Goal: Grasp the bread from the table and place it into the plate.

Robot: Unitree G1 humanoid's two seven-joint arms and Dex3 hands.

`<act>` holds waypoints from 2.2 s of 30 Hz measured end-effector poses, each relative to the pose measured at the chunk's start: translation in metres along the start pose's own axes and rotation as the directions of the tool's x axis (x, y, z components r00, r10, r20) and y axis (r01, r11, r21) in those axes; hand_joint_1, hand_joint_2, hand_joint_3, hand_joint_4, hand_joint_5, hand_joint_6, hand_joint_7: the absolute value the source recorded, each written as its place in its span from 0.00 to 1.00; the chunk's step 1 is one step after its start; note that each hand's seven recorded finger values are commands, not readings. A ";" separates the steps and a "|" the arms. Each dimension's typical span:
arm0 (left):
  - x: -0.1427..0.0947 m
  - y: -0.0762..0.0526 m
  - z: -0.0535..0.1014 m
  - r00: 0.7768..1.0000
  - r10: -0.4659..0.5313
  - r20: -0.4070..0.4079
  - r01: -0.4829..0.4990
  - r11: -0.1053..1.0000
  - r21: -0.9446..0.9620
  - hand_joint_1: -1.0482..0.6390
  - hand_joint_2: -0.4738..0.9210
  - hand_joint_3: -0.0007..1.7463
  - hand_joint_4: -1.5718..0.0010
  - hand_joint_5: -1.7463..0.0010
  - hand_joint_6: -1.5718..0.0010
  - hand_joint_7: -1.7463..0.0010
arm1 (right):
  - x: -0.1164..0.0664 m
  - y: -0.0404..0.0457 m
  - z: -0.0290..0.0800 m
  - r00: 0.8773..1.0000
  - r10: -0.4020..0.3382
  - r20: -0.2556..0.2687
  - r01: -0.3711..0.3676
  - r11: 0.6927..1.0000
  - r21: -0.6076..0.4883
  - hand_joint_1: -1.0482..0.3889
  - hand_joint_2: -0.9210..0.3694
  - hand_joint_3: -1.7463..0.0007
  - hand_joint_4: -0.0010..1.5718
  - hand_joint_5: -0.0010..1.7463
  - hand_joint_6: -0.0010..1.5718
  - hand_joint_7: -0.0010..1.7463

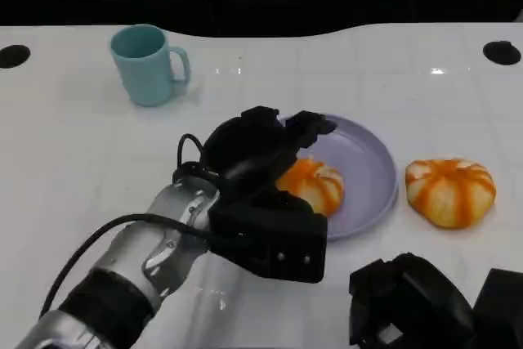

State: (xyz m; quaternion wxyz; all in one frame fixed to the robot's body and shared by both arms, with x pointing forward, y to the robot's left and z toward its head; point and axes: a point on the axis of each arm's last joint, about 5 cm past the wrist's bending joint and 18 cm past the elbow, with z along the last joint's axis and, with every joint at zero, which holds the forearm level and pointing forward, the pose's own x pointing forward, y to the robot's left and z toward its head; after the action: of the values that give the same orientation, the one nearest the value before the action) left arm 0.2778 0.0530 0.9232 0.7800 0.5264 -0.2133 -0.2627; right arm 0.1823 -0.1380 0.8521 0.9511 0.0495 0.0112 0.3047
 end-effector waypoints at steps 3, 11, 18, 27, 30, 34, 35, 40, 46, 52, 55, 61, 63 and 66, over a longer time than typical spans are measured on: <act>-0.006 0.001 -0.002 1.000 0.021 0.003 -0.021 0.999 -0.031 0.19 1.00 0.12 0.85 0.47 0.87 0.79 | 0.000 0.0000 0.000 1.000 0.000 0.001 0.000 1.000 0.000 0.00 0.62 0.31 0.99 0.73 1.00 0.54; -0.034 0.002 -0.008 0.991 0.135 0.019 -0.122 0.936 -0.332 0.23 1.00 0.15 0.70 0.46 0.75 0.78 | 0.000 -0.0003 0.001 1.000 -0.003 0.003 0.003 1.000 -0.006 0.00 0.60 0.33 0.99 0.73 1.00 0.54; -0.061 -0.005 -0.016 0.975 0.224 -0.007 -0.186 0.790 -0.584 0.27 1.00 0.15 0.64 0.34 0.61 0.70 | 0.000 -0.0006 0.001 1.000 0.001 0.005 -0.001 1.000 -0.007 0.00 0.61 0.32 0.99 0.73 1.00 0.54; -0.084 -0.013 -0.023 0.966 0.258 -0.005 -0.156 0.569 -0.808 0.23 1.00 0.19 0.51 0.04 0.54 0.52 | 0.000 -0.0009 0.001 1.000 0.004 0.002 -0.004 1.000 -0.004 0.00 0.62 0.32 0.99 0.72 1.00 0.53; -0.092 -0.017 -0.026 0.966 0.260 -0.015 -0.151 0.511 -0.846 0.21 1.00 0.20 0.55 0.02 0.55 0.40 | 0.000 -0.0008 0.001 1.000 0.004 0.001 -0.004 1.000 -0.003 0.00 0.62 0.32 0.99 0.72 1.00 0.54; -0.106 -0.023 -0.027 0.967 0.254 -0.027 -0.138 0.431 -0.892 0.18 1.00 0.18 0.54 0.00 0.57 0.25 | 0.000 -0.0007 0.001 1.000 0.001 0.001 -0.001 1.000 -0.006 0.00 0.62 0.32 1.00 0.72 1.00 0.55; -0.109 -0.025 -0.028 0.971 0.239 -0.028 -0.128 0.414 -0.901 0.18 1.00 0.17 0.53 0.00 0.56 0.24 | 0.000 -0.0006 0.001 1.000 0.000 -0.001 0.000 1.000 -0.006 0.00 0.62 0.32 1.00 0.72 1.00 0.55; -0.122 -0.033 -0.032 0.980 0.192 -0.040 -0.091 0.264 -0.960 0.18 1.00 0.16 0.49 0.00 0.56 0.11 | 0.000 -0.0006 0.001 1.000 -0.006 -0.010 0.005 1.000 -0.011 0.00 0.62 0.32 0.99 0.71 1.00 0.54; -0.130 -0.042 -0.031 0.984 0.179 -0.018 -0.047 0.161 -0.986 0.18 1.00 0.17 0.46 0.00 0.59 0.01 | 0.000 -0.0006 0.001 1.000 -0.003 -0.011 0.003 1.000 -0.011 0.00 0.62 0.32 0.98 0.72 1.00 0.53; -0.137 -0.048 -0.032 0.987 0.157 -0.031 -0.044 0.085 -0.995 0.20 1.00 0.15 0.43 0.00 0.56 0.00 | -0.001 -0.0003 0.002 1.000 -0.001 -0.014 0.001 1.000 -0.009 0.00 0.62 0.32 0.97 0.72 1.00 0.53; -0.139 -0.052 -0.033 0.993 0.116 -0.027 -0.031 0.030 -0.999 0.21 1.00 0.14 0.42 0.00 0.56 0.00 | -0.001 -0.0003 0.002 1.000 -0.001 -0.017 0.001 1.000 -0.008 0.00 0.61 0.33 0.97 0.72 1.00 0.53; -0.141 -0.053 -0.035 0.996 0.083 -0.019 -0.017 -0.027 -0.999 0.19 1.00 0.11 0.40 0.00 0.53 0.00 | -0.001 -0.0008 0.002 1.000 -0.002 -0.015 0.002 1.000 -0.003 0.00 0.62 0.33 0.99 0.73 1.00 0.54; -0.141 -0.054 -0.036 0.997 0.075 -0.017 -0.014 -0.036 -0.999 0.18 1.00 0.11 0.40 0.00 0.53 0.00 | -0.001 -0.0010 0.002 1.000 -0.003 -0.014 0.003 1.000 0.000 0.00 0.62 0.33 0.99 0.72 1.00 0.54; -0.141 -0.054 -0.035 0.997 0.077 -0.011 -0.007 -0.043 -0.999 0.18 1.00 0.10 0.39 0.00 0.52 0.00 | -0.002 -0.0015 0.002 1.000 0.000 -0.013 0.000 1.000 -0.003 0.00 0.61 0.32 0.99 0.72 1.00 0.55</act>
State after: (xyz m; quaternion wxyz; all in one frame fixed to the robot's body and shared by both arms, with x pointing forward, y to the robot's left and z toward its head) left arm 0.1808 0.1506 0.8519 0.9219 -0.2119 0.0073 -0.3243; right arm 0.1818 -0.1404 0.8538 0.9511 0.0463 0.0170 0.3050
